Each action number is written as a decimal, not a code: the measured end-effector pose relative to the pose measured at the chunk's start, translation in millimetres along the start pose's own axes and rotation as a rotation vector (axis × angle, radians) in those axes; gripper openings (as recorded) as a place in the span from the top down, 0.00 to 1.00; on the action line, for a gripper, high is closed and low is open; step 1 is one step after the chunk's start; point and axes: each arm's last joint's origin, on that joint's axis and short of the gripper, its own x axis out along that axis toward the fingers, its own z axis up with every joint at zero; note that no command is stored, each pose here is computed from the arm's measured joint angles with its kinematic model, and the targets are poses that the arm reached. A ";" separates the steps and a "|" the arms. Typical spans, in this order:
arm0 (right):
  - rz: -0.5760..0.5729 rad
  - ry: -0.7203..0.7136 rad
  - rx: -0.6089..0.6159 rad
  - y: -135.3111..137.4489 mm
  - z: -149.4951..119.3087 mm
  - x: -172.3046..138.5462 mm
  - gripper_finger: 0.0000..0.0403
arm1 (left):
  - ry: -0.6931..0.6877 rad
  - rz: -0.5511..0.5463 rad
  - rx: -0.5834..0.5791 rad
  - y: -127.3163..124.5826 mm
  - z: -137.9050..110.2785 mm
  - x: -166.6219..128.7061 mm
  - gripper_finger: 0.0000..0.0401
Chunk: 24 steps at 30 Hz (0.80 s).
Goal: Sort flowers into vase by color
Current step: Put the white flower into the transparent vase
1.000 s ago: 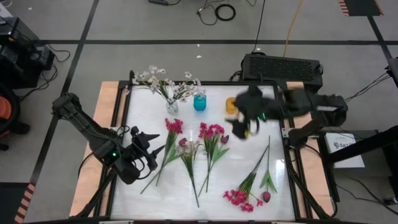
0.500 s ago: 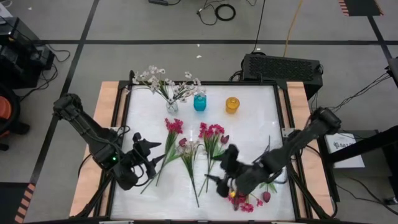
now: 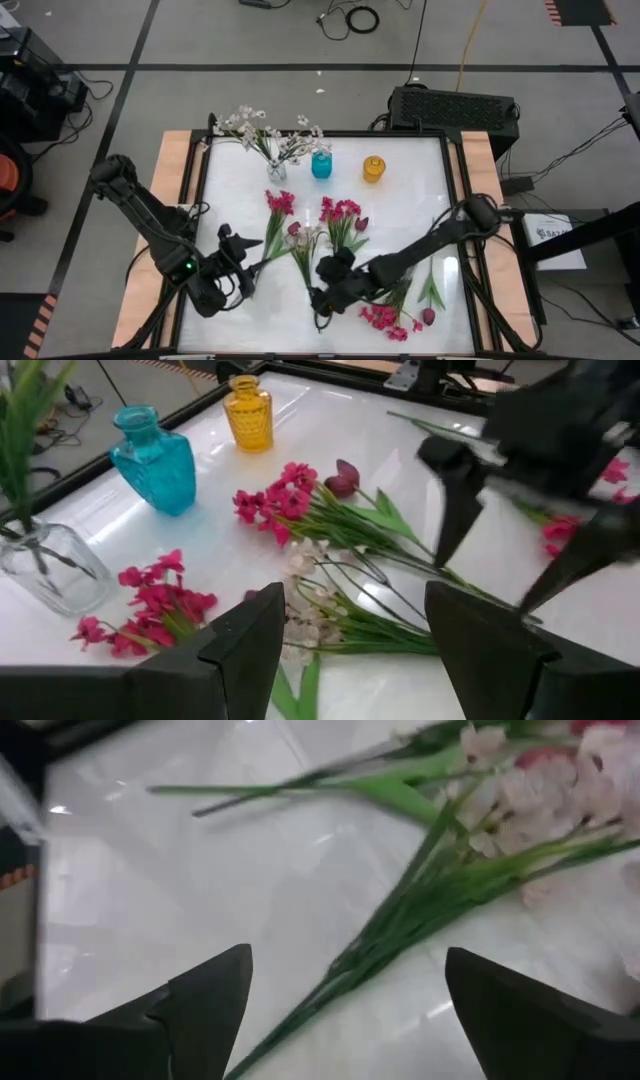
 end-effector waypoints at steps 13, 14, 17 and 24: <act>-0.088 0.057 0.013 -12.7 -14.7 52.6 0.24 | 0.013 -0.023 -0.019 -3.1 -0.3 0.8 0.38; -0.092 0.053 0.012 -13.2 -13.8 54.4 0.26 | 0.014 -0.022 -0.016 -2.9 -0.4 0.8 0.38; -0.094 0.040 0.009 -14.1 -9.5 56.6 0.33 | 0.016 -0.018 -0.003 -2.3 -0.6 1.0 0.38; -0.110 0.039 0.012 -20.9 -3.5 60.9 0.59 | 0.011 0.001 0.033 -0.4 1.9 5.1 0.38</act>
